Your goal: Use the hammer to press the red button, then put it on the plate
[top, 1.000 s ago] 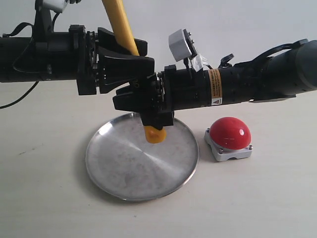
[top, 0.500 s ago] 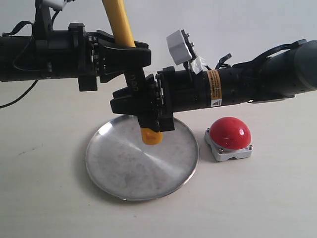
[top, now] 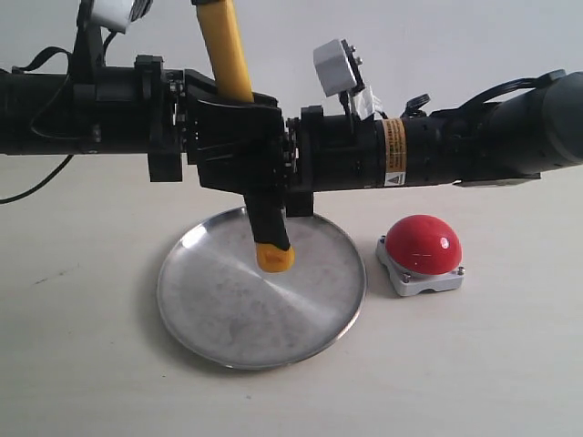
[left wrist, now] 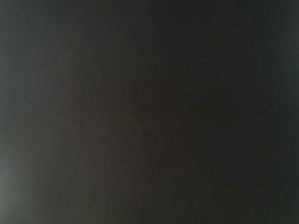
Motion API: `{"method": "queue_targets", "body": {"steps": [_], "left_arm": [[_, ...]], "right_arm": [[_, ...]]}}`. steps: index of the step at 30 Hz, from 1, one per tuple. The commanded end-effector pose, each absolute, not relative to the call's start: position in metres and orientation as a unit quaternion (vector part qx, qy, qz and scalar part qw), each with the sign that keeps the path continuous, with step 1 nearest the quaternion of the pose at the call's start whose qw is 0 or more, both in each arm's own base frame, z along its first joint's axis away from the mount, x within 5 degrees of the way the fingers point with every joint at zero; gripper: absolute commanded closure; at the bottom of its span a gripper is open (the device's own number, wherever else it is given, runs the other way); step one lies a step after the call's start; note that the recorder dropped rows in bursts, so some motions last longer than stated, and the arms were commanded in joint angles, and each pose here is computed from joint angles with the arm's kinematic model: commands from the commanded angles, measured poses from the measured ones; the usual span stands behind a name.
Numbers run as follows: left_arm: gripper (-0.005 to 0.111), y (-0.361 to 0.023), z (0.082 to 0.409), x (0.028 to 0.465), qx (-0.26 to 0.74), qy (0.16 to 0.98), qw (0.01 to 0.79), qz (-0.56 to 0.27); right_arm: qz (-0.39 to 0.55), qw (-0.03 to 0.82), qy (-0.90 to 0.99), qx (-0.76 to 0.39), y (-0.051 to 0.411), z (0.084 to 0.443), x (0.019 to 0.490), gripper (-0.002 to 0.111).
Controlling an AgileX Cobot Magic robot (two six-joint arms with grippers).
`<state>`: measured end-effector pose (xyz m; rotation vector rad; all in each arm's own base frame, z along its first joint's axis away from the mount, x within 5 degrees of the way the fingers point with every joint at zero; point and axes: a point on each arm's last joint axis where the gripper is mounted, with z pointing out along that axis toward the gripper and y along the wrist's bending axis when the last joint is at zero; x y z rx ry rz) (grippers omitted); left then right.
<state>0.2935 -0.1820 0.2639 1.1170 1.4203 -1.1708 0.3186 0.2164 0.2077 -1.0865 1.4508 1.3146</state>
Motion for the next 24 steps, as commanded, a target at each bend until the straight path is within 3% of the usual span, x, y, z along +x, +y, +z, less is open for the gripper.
{"method": "queue_targets", "body": {"steps": [1,6,9,13,18,21,24], "left_arm": [[0.107,-0.183,0.271,0.288,0.461,0.566,0.473,-0.494],[0.107,-0.176,0.295,0.283,0.453,0.596,0.496,-0.44],[0.107,-0.173,0.3,0.282,0.449,0.616,0.499,-0.413],[0.107,-0.176,0.312,0.267,0.456,0.55,0.491,-0.498],[0.107,-0.177,0.313,0.266,0.46,0.544,0.488,-0.504],[0.107,-0.177,0.313,0.266,0.458,0.544,0.489,-0.505],[0.107,-0.177,0.313,0.266,0.458,0.544,0.489,-0.505]], "right_arm": [[0.534,0.459,0.58,-0.409,0.215,0.219,0.323,0.065],[0.533,0.46,0.581,-0.408,0.214,0.219,0.324,0.065],[0.504,0.461,0.609,-0.403,0.213,0.214,0.329,0.054],[0.509,0.457,0.602,-0.411,0.213,0.214,0.327,0.054],[0.529,0.416,0.589,-0.448,0.214,0.212,0.316,0.057],[0.523,0.402,0.588,-0.468,0.213,0.208,0.314,0.068],[0.517,0.411,0.58,-0.477,0.213,0.208,0.314,0.105]]}}
